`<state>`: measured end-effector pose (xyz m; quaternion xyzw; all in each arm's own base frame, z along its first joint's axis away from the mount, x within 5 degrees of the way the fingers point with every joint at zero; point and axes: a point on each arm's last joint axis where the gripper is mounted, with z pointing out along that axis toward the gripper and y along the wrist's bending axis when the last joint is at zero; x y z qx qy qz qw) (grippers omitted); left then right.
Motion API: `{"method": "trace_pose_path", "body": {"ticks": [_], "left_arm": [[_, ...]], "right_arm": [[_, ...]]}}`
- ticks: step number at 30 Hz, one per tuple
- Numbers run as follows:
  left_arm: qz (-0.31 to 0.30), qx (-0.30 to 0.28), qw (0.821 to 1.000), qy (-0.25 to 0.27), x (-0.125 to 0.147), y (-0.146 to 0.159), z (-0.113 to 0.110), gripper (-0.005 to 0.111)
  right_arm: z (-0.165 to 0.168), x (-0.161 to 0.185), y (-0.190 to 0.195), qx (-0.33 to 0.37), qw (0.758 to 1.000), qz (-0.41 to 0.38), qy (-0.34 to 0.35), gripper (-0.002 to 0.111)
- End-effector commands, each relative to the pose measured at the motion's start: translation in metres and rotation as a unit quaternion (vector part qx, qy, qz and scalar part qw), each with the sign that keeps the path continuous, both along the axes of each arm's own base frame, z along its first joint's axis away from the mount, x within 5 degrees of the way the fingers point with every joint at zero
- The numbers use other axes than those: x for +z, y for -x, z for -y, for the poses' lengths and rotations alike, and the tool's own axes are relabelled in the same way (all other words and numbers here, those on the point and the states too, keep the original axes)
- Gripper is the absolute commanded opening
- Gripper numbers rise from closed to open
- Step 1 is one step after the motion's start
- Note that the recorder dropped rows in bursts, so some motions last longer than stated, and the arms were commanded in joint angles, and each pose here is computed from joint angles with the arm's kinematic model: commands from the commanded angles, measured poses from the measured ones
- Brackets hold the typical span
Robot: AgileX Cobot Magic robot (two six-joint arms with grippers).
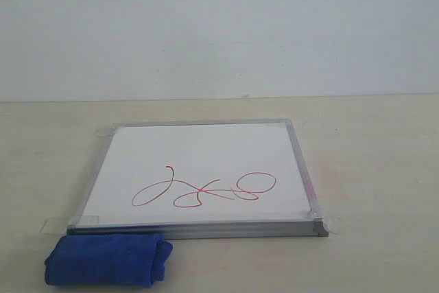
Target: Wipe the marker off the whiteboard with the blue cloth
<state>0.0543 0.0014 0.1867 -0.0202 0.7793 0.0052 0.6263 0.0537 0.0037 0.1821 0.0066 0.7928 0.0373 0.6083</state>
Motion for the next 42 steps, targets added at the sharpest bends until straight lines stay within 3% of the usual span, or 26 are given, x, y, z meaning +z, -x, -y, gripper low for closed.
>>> {"method": "trace_pose_path", "body": {"ticks": [1, 28, 30, 32, 35, 37, 42], "left_arm": [[-0.001, 0.002, 1.0, 0.004, -0.001, 0.0, 0.0, 0.004], [-0.001, 0.002, 1.0, 0.004, -0.001, 0.0, 0.0, 0.004], [-0.001, 0.002, 1.0, 0.004, -0.001, 0.0, 0.0, 0.004], [-0.001, 0.002, 1.0, 0.004, -0.001, 0.0, 0.0, 0.004], [-0.001, 0.002, 1.0, 0.004, -0.001, 0.0, 0.0, 0.004], [-0.001, 0.002, 1.0, 0.004, -0.001, 0.0, 0.0, 0.004], [-0.001, 0.002, 1.0, 0.004, -0.001, 0.0, 0.0, 0.004]], "right_arm": [[0.0, 0.001, 0.0, 0.0, 1.0, 0.007, 0.0, 0.0], [0.0, 0.002, 0.0, 0.0, 1.0, 0.015, 0.0, 0.0], [0.0, 0.007, -0.001, -0.002, 0.999, 0.04, -0.001, 0.0], [0.001, 0.021, -0.003, -0.007, 0.993, 0.117, -0.004, 0.0], [0.003, 0.05, 0.001, -0.018, 0.961, 0.276, -0.009, 0.0], [0.004, 0.06, 0.005, -0.022, 0.943, 0.333, -0.011, 0.0], [0.005, 0.067, 0.008, -0.025, 0.929, 0.37, -0.011, 0.0]]}}
